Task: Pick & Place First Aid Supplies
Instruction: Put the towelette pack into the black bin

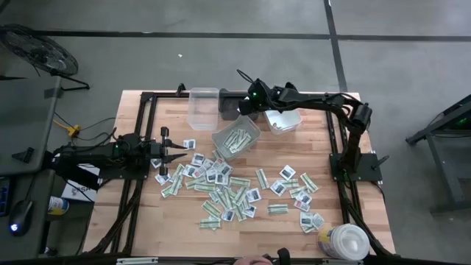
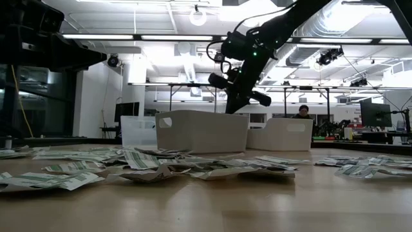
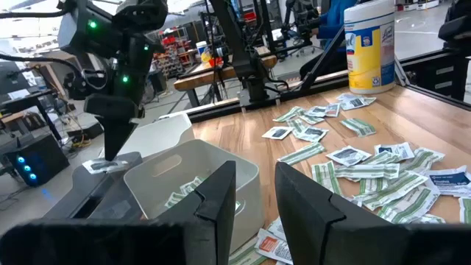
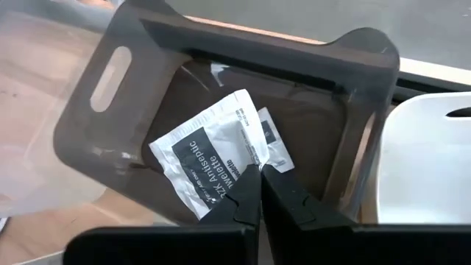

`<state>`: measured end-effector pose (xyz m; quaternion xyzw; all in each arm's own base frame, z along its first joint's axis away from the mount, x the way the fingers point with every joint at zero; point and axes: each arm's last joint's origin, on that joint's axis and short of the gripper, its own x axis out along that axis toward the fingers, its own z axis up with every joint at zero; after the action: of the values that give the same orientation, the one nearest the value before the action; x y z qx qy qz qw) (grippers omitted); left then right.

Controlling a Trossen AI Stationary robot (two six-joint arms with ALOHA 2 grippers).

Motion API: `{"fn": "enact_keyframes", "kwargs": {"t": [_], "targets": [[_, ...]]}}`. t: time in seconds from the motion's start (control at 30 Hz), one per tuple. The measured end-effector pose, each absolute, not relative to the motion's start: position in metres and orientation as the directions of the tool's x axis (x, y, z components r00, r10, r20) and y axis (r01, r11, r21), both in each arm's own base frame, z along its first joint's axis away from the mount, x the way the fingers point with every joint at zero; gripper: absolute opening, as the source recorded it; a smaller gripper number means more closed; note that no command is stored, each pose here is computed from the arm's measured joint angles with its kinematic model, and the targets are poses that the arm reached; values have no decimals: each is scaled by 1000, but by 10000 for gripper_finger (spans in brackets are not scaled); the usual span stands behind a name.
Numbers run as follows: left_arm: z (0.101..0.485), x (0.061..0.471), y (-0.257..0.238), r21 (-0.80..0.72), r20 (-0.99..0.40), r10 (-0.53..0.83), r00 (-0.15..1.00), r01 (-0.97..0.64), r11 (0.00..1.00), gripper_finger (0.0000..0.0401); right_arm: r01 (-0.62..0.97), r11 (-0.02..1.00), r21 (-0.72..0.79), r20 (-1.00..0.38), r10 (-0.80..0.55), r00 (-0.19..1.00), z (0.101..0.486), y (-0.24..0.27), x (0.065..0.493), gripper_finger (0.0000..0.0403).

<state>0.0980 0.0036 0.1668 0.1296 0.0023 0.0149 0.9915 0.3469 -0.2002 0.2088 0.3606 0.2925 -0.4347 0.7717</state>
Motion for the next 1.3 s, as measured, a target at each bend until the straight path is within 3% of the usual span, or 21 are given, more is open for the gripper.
{"fn": "enact_keyframes", "kwargs": {"t": [0.53,0.67,0.83,1.3], "targets": [[167,98,4,257,-1,30,1000,-29,966,96,908,288,304,-778,-475,411,202,-213,340,70],[167,98,4,257,-1,30,1000,-29,966,96,892,332,306,-783,-445,434,204,-210,341,89],[167,98,4,257,-1,30,1000,-29,966,96,829,457,321,-806,-328,493,216,-195,339,105],[167,98,4,257,-2,30,1000,-29,966,96,756,649,85,-955,-165,248,256,-111,302,104]]}}
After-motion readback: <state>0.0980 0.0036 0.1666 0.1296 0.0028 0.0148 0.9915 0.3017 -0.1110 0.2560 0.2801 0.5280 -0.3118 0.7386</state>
